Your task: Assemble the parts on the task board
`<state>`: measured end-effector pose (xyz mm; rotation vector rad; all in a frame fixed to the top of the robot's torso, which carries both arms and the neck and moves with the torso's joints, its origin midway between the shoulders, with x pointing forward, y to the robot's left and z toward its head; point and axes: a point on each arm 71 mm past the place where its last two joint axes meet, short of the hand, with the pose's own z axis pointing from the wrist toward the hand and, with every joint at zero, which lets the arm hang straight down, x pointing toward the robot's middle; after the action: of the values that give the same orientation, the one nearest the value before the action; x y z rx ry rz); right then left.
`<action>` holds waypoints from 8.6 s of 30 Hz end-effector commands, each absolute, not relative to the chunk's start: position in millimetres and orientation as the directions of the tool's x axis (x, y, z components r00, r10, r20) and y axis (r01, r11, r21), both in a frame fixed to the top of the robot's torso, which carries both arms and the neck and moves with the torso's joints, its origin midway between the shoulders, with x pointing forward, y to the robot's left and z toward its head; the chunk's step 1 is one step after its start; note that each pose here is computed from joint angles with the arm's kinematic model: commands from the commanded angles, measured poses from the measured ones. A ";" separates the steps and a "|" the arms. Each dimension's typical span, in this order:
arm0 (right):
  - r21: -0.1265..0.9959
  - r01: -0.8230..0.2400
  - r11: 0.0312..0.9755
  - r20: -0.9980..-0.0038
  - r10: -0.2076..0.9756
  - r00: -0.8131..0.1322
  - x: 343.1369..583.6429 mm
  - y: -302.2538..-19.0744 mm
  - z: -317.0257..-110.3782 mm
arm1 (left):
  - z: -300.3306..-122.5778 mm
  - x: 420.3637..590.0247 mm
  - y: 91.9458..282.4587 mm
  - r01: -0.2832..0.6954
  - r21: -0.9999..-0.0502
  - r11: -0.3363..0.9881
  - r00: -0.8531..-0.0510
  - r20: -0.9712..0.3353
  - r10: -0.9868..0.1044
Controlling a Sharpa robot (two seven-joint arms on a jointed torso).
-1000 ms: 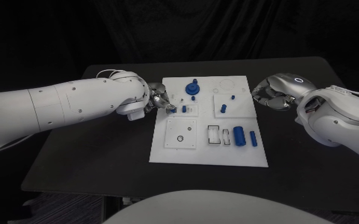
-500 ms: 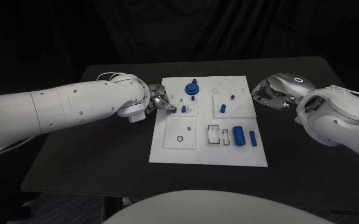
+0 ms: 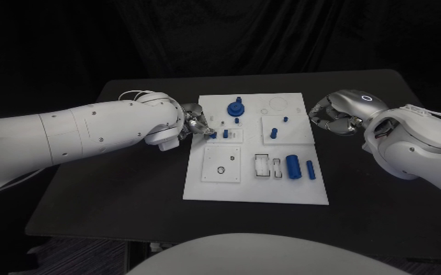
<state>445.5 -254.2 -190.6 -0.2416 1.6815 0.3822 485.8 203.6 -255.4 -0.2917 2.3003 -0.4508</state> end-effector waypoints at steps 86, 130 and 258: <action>0.105 -0.361 0.926 -0.988 0.055 -0.147 446.1 -255.0 -190.3 | -261.3 483.9 201.4 -0.056 -0.417 0.907 -0.712 -0.620 -0.330; 0.103 -0.360 0.927 -0.987 0.051 -0.152 446.6 -254.4 -190.8 | -263.0 486.4 200.7 -0.062 -0.411 0.910 -0.712 -0.621 -0.328; 0.133 -0.339 0.932 -0.978 0.067 -0.199 447.2 -255.0 -194.0 | -278.0 486.2 201.3 -0.079 -0.374 0.924 -0.749 -0.590 -0.303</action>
<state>447.1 -254.2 -194.1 -0.2120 1.7307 0.3845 493.4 199.2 -264.3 -0.2695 2.3381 -0.4808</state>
